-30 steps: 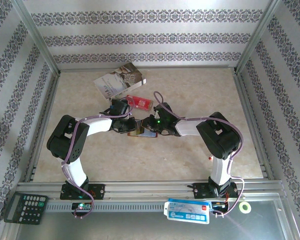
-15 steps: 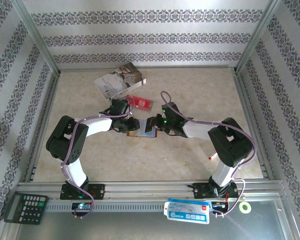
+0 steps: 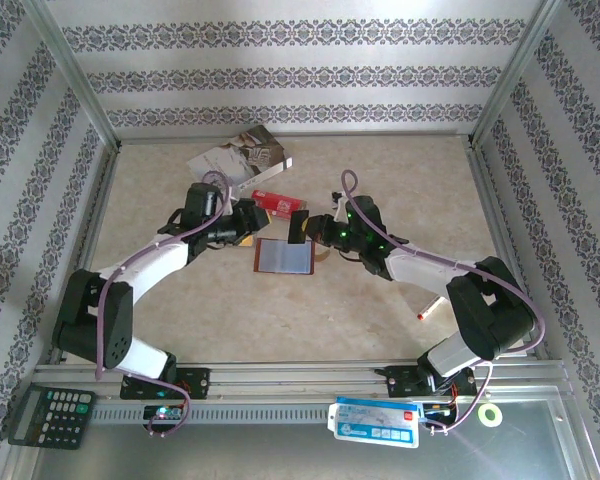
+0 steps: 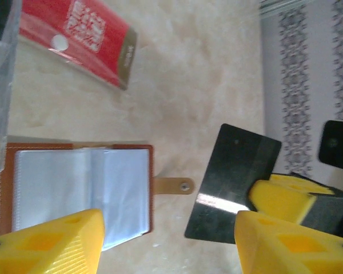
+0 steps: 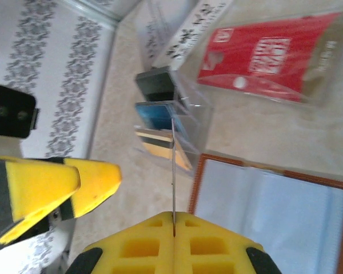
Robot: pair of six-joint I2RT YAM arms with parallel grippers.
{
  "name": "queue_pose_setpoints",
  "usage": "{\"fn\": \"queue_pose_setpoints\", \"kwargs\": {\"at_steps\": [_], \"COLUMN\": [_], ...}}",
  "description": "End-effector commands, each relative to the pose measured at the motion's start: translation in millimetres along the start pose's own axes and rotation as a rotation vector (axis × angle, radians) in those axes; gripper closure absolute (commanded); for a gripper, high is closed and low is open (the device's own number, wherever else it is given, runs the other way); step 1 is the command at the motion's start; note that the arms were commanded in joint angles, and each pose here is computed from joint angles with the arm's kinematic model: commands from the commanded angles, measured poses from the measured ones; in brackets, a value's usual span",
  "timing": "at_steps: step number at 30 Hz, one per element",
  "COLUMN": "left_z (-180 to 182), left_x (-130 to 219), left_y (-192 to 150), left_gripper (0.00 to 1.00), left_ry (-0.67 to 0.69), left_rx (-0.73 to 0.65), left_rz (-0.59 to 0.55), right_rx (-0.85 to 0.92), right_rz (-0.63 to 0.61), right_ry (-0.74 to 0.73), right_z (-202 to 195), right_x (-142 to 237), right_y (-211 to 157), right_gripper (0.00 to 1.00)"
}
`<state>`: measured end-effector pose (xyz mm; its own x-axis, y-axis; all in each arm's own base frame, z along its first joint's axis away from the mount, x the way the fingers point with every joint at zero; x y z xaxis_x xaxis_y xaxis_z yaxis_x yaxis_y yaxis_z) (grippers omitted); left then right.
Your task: Take the credit cards out of the card holder
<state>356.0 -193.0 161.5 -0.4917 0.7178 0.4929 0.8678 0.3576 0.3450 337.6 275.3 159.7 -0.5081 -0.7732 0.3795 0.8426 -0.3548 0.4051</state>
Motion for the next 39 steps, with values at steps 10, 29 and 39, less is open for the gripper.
{"fn": "queue_pose_setpoints", "kwargs": {"at_steps": [10, 29, 39], "left_z": [-63.8, -66.1, -49.4], "left_x": [13.6, 31.2, 33.2], "left_y": [14.5, 49.8, 63.6], "left_gripper": [0.38, 1.0, 1.0], "left_ry": [-0.327, -0.465, -0.436], "left_rx": [0.009, 0.117, 0.177], "left_rz": [0.003, -0.121, -0.2], "right_rx": [-0.054, -0.173, -0.31], "right_rz": [0.06, 0.107, 0.066], "right_ry": [0.406, 0.463, 0.459], "right_z": [87.6, 100.0, 95.2], "right_x": [3.1, -3.7, -27.4], "right_y": [19.2, 8.5, 1.7], "right_gripper": [1.0, 0.75, 0.86]}}
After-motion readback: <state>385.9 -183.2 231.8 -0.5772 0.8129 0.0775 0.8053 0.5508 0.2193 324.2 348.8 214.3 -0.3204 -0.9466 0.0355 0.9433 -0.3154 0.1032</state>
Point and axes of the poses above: each hand's point on the last joint's axis, 136 mm out from that joint toward the fingers, its own x axis back along the fingers, its own z axis along the line the jaws close on, y = z × x, the point moved 1 cm from there along x, back along the fingers, and after that the axes turned 2 degrees about -x, right-handed, at the moved point
